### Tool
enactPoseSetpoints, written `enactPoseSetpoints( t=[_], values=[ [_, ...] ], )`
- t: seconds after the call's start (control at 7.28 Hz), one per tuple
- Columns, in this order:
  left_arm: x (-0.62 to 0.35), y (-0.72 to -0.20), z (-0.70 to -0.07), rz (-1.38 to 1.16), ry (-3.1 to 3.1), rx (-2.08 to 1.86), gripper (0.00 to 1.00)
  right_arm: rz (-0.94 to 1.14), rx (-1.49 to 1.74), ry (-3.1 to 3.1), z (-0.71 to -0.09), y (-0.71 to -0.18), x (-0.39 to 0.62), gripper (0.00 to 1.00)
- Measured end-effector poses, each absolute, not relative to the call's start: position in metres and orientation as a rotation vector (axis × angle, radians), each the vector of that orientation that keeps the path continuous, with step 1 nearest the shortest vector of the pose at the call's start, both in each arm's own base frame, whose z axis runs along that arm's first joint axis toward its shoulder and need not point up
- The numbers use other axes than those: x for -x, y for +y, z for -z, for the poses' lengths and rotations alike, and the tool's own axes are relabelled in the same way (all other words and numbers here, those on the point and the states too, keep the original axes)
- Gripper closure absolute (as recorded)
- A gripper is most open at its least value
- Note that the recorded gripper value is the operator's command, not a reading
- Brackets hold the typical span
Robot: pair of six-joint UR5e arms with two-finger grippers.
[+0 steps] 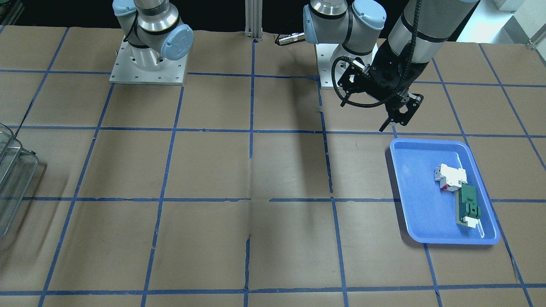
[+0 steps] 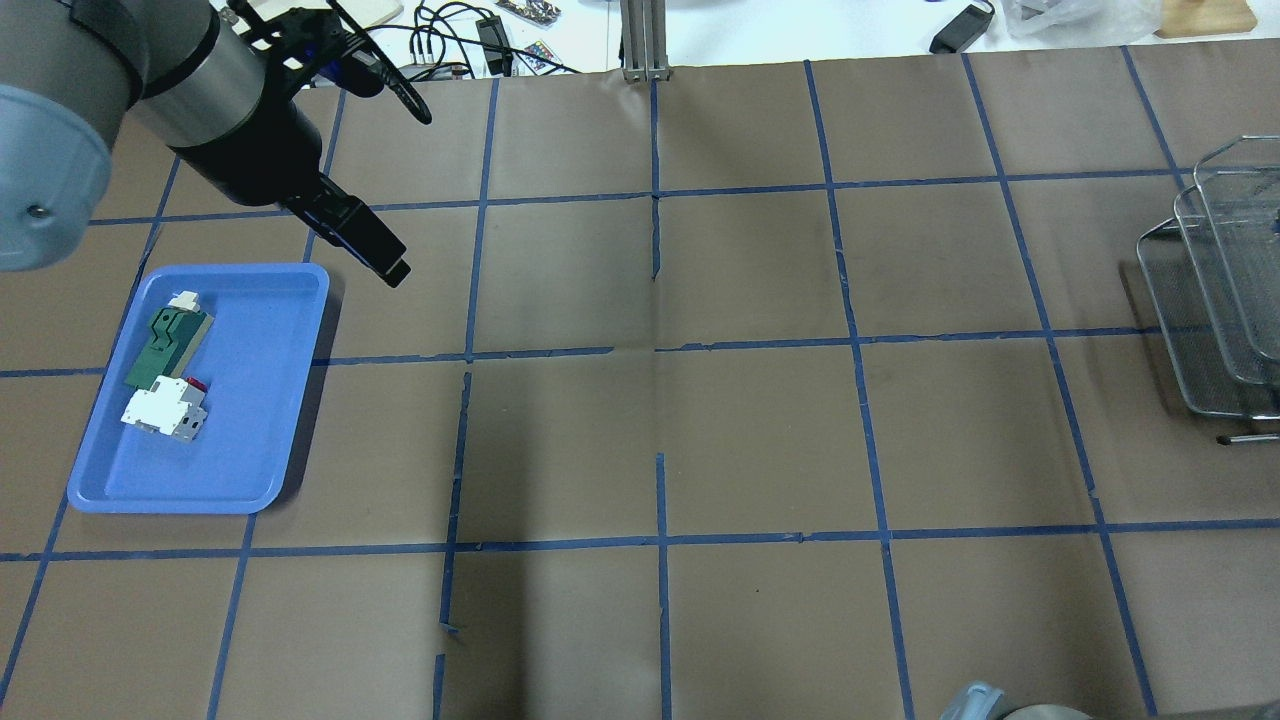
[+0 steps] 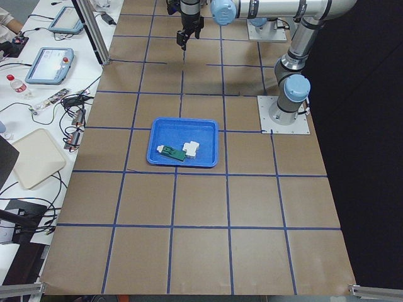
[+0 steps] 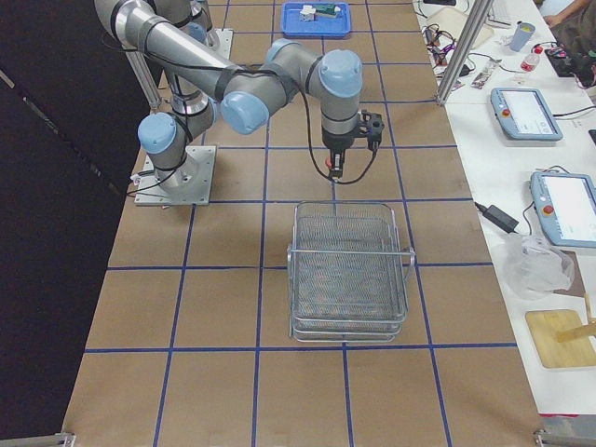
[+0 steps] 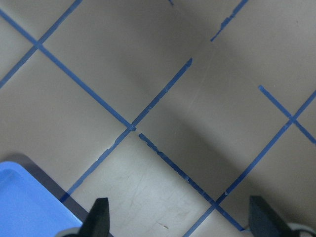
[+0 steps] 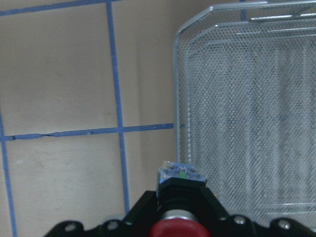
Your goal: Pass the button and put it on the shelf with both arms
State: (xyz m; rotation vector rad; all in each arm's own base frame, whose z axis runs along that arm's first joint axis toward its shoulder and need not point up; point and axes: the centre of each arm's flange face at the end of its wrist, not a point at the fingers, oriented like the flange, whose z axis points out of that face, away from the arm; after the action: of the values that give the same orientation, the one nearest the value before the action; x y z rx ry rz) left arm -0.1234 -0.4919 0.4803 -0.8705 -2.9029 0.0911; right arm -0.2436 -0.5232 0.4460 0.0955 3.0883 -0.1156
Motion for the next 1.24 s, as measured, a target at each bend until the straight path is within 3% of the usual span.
enactPoseSetpoints(
  t=[0.69,0.96,1.24],
  values=[
    [0.119,-0.482,-0.497,-0.107,-3.056,0.26,0.0,0.054,-0.032,3.112,-0.397,-0.538,0.299,0.98],
    [0.112,-0.479,-0.498,-0.087,-3.137,0.098,0.0,0.027,-0.07,3.102,-0.389,-0.539,0.299,0.62],
    [0.112,-0.487,-0.493,-0.047,-3.143,-0.085,0.0,0.001,-0.082,3.095,-0.379,-0.541,0.302,0.41]
  ],
)
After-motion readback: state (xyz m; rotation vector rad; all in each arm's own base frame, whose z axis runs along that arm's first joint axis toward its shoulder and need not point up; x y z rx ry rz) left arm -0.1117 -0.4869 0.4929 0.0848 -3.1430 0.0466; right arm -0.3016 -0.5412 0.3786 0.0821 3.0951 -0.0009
